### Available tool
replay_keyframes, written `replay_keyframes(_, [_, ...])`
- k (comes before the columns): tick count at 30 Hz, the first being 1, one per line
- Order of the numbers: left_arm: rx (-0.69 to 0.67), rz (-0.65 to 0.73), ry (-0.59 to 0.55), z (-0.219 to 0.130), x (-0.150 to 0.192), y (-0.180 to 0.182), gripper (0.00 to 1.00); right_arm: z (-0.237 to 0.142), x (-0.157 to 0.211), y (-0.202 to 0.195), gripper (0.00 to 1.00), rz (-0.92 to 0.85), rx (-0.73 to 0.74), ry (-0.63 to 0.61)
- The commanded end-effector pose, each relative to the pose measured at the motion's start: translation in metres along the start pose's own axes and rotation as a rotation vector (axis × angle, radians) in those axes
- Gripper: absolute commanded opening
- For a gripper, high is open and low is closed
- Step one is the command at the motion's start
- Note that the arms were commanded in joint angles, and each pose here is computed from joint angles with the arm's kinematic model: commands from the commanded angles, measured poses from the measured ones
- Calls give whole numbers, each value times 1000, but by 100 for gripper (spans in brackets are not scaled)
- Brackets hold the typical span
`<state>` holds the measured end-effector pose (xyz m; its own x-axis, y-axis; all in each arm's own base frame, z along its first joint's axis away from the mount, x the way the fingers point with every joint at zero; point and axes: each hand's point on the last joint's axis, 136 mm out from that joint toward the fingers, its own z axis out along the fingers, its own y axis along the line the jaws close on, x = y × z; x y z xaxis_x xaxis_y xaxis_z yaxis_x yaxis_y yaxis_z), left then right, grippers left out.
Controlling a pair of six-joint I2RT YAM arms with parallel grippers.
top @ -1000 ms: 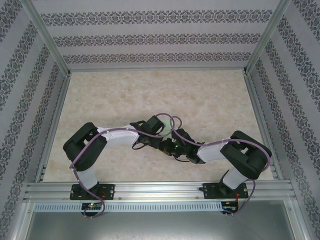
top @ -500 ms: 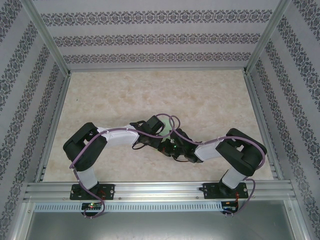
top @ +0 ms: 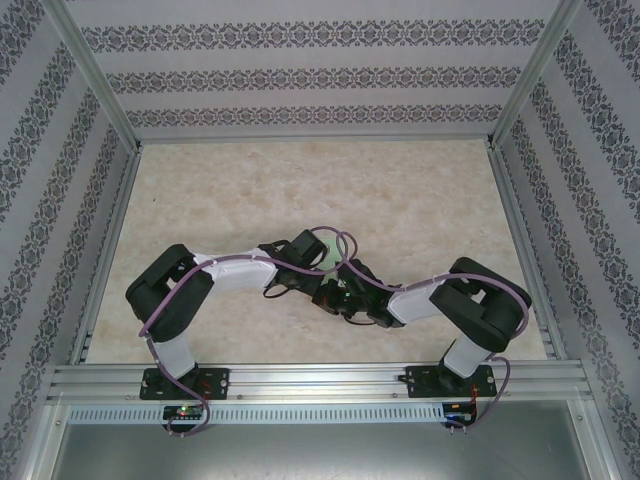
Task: Fold a paper plane with a square sheet of paper (pick it up from the middle)
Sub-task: Third fold the triangle at the center of the table.
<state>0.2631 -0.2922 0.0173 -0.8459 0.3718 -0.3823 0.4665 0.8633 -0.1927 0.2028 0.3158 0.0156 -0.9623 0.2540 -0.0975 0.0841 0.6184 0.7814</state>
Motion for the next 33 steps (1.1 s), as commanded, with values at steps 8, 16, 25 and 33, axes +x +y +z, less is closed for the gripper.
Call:
replay_keyframes(8, [-34,-28,78,11,20,12,1,-3,0,-13,4,4,121,3])
replay_keyframes(16, [-34,-27,86,11,19,11,2,-9,-4,24,6,-42,7,8])
replay_keyframes(25, [-28,-34,86,10,19,11,2,8,4,-11,6,18,102,48])
replay_keyframes(33, [-25,-33,84,11,18,10,2,-24,-17,5,8,-27,84,-55])
